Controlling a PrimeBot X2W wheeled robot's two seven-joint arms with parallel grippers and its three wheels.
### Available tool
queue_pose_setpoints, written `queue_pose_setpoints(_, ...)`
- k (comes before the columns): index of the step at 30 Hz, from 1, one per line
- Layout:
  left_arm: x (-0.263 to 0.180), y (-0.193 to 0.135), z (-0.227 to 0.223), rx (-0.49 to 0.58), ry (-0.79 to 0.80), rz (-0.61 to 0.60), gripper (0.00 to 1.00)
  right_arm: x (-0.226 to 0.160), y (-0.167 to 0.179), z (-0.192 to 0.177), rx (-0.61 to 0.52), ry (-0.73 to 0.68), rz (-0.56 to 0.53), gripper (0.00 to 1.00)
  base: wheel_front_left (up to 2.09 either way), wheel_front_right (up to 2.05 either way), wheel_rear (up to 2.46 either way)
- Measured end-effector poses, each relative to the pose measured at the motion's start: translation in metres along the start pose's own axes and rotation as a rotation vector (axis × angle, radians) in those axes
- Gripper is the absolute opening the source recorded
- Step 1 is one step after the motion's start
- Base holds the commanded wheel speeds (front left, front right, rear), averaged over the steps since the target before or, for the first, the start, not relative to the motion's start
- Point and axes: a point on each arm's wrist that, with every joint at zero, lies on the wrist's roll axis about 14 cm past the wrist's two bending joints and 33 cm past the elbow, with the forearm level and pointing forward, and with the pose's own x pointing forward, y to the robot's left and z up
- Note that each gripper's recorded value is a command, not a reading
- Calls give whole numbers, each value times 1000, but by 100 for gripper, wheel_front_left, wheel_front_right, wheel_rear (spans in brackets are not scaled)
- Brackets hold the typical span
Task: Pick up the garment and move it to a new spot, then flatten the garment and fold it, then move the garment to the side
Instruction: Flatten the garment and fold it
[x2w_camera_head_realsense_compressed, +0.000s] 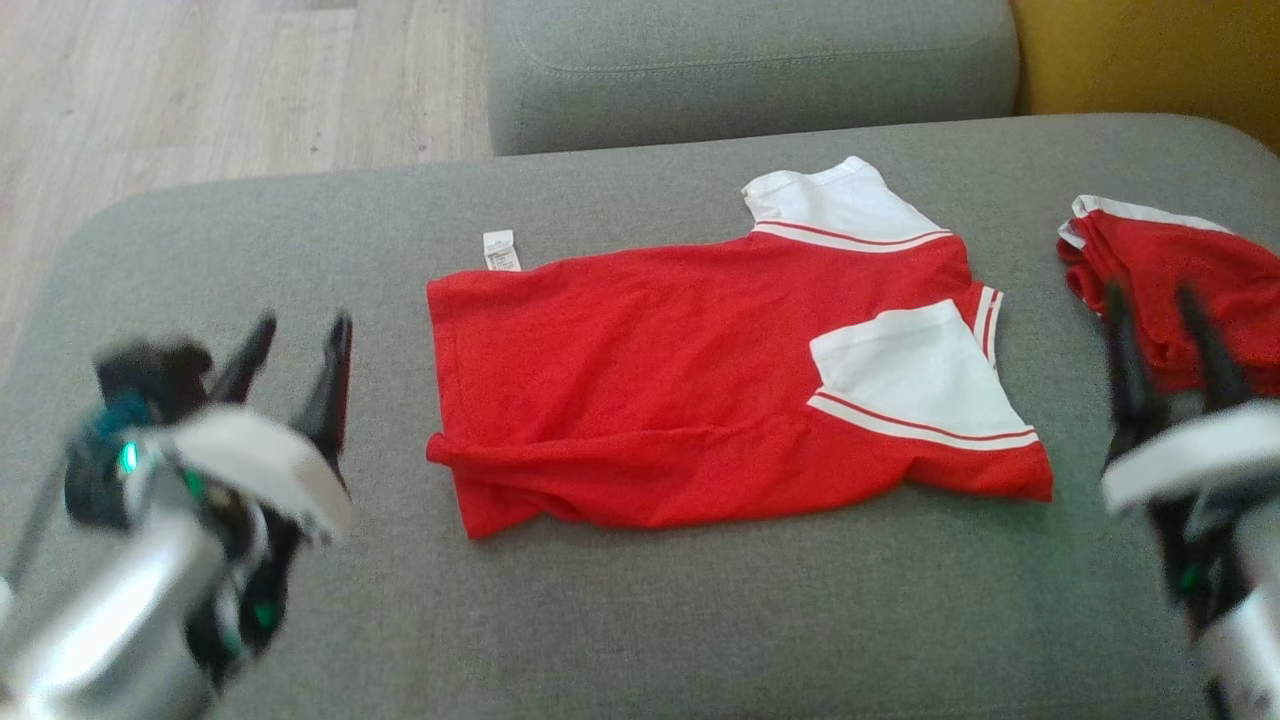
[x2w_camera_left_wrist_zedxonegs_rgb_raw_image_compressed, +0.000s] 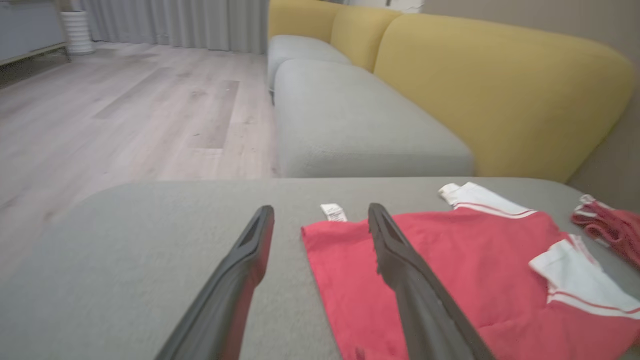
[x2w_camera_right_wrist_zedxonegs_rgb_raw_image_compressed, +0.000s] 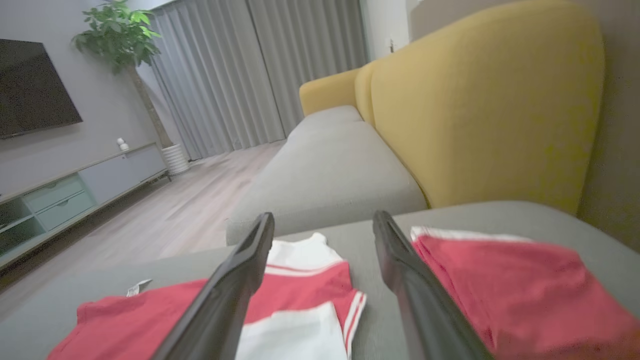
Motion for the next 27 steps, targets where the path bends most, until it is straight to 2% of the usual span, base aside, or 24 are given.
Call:
queue_pose_setpoints(4,-28,-1,-35,48,33,89,100,-35,0,-50,59,79,-82,100,0,0,0)
queue_pose_setpoints(5,-40,-7,-58,37,87,109,100,-48,-1,-76,58,169,-110,100,0,0,0)
queue_pose_setpoints(8,-58,-24,-101,18,196,97,100,-58,0,-101,72,278,-139,100,0,0,0)
queue_pose_setpoints(11,-64,-27,-130,20,295,89,100,-58,-2,-115,77,356,-160,100,0,0,0)
queue_pose_setpoints(22,-37,-44,-155,-28,407,27,100,-57,-7,-162,95,624,-211,100,0,0,0)
queue_pose_setpoints(27,-33,-55,-164,-63,438,-9,100,-57,-4,-169,105,650,-210,100,0,0,0)
